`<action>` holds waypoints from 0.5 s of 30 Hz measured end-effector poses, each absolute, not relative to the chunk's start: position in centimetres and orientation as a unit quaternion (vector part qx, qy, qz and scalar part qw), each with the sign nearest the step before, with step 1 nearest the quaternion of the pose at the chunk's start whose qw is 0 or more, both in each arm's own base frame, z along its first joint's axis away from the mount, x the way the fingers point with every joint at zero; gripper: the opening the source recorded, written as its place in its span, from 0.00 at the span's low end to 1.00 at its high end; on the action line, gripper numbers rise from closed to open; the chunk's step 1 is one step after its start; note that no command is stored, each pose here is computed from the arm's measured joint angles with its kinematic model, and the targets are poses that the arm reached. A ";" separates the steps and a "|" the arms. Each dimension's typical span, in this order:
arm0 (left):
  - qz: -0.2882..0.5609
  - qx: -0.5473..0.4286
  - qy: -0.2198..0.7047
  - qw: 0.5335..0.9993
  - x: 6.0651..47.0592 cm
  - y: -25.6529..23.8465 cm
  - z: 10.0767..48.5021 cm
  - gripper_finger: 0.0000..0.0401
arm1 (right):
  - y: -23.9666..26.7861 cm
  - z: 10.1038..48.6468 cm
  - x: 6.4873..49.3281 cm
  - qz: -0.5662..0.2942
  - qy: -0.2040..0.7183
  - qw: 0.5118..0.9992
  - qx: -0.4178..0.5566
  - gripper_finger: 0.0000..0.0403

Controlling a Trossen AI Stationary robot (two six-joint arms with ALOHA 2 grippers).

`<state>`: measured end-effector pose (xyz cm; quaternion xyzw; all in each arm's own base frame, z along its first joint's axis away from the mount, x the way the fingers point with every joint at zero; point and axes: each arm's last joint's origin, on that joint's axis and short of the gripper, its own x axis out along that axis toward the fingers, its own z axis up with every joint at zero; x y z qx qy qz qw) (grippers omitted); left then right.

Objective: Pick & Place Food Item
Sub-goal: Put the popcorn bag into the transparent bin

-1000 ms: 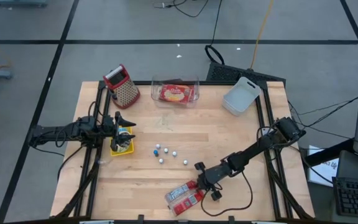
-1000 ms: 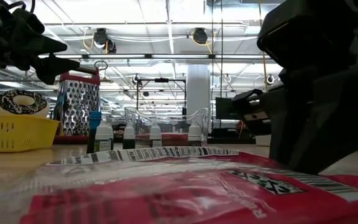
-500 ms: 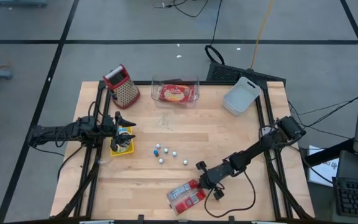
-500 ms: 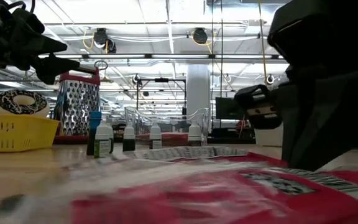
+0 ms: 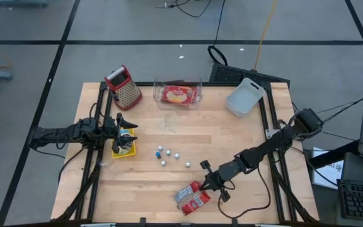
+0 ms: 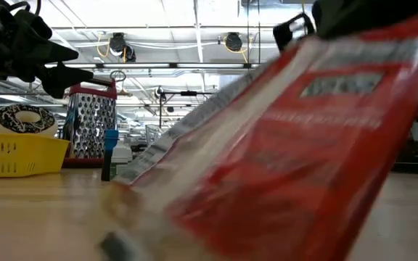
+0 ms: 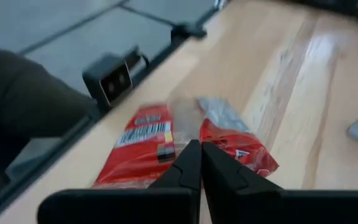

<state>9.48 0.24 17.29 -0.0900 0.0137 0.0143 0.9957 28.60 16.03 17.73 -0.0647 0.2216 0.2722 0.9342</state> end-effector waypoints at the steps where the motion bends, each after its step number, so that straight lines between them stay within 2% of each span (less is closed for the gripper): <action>1: 0.014 -0.090 0.014 0.996 9.5 0.2 17.3 0.70 | 16.0 18.1 28.5 0.273 0.215 0.935 -0.067 0.00; 15: 0.015 -0.090 0.014 0.996 9.5 0.2 17.3 0.70 | 15.6 22.2 27.4 0.282 0.134 0.946 -0.082 0.00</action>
